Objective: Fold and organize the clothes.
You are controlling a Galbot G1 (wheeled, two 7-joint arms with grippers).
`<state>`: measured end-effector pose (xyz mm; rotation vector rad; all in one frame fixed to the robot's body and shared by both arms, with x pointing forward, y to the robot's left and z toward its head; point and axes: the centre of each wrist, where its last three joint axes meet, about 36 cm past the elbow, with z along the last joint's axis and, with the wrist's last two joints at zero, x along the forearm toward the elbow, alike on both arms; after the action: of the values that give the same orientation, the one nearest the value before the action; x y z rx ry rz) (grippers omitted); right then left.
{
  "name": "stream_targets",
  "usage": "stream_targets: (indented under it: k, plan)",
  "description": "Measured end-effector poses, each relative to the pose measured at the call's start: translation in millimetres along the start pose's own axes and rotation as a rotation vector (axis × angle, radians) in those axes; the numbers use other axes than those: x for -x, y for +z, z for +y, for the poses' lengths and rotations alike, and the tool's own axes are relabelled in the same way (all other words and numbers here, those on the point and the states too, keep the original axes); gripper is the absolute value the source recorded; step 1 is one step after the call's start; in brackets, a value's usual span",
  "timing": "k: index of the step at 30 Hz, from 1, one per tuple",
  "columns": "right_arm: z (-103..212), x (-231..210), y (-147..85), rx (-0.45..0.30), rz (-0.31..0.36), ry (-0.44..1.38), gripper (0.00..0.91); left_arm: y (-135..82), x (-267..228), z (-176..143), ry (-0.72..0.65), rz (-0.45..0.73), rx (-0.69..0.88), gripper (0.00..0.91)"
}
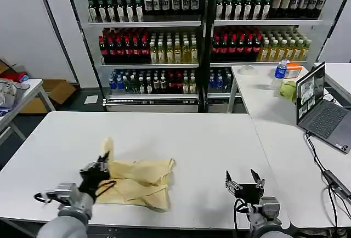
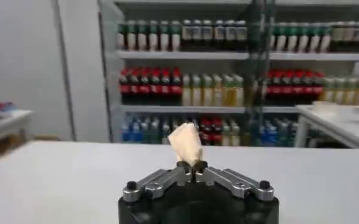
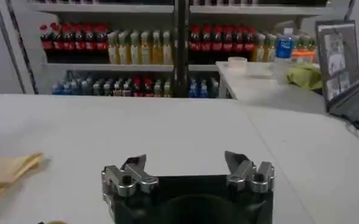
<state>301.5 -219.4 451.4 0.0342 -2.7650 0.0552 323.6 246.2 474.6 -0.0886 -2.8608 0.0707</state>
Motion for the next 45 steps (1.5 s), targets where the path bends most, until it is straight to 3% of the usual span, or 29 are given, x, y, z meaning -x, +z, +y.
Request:
stream_targets:
  k: [10, 11, 12, 13, 22, 31, 37, 45]
  plan:
    - [3, 5, 1, 0.007, 0.002, -0.005, 0.907, 23, 20, -45, 0.099, 0.081, -0.078, 0.010]
    - [3, 5, 1, 0.007, 0.001, -0.005, 0.907, 25, 22, -48, 0.105, 0.087, -0.079, 0.071]
    - [3, 6, 1, 0.007, 0.001, -0.004, 0.907, 27, 24, -50, 0.111, 0.094, -0.080, 0.725]
    - [3, 7, 1, 0.006, 0.002, -0.003, 0.907, 30, 27, -53, 0.119, 0.104, -0.080, 0.907]
    - [3, 10, 3, 0.008, 0.006, -0.002, 0.907, 37, 29, -59, 0.180, 0.144, -0.094, 0.907]
    - [2, 12, 6, 0.008, 0.014, 0.002, 0.907, 29, 16, -54, 0.223, 0.169, -0.188, 0.907]
    - [1, 14, 7, 0.010, 0.015, 0.008, 0.907, 20, 4, -34, 0.217, 0.169, -0.250, 0.907]
    - [1, 15, 10, 0.011, 0.022, 0.008, 0.907, 16, 8, 15, 0.117, 0.171, -0.264, 0.907]
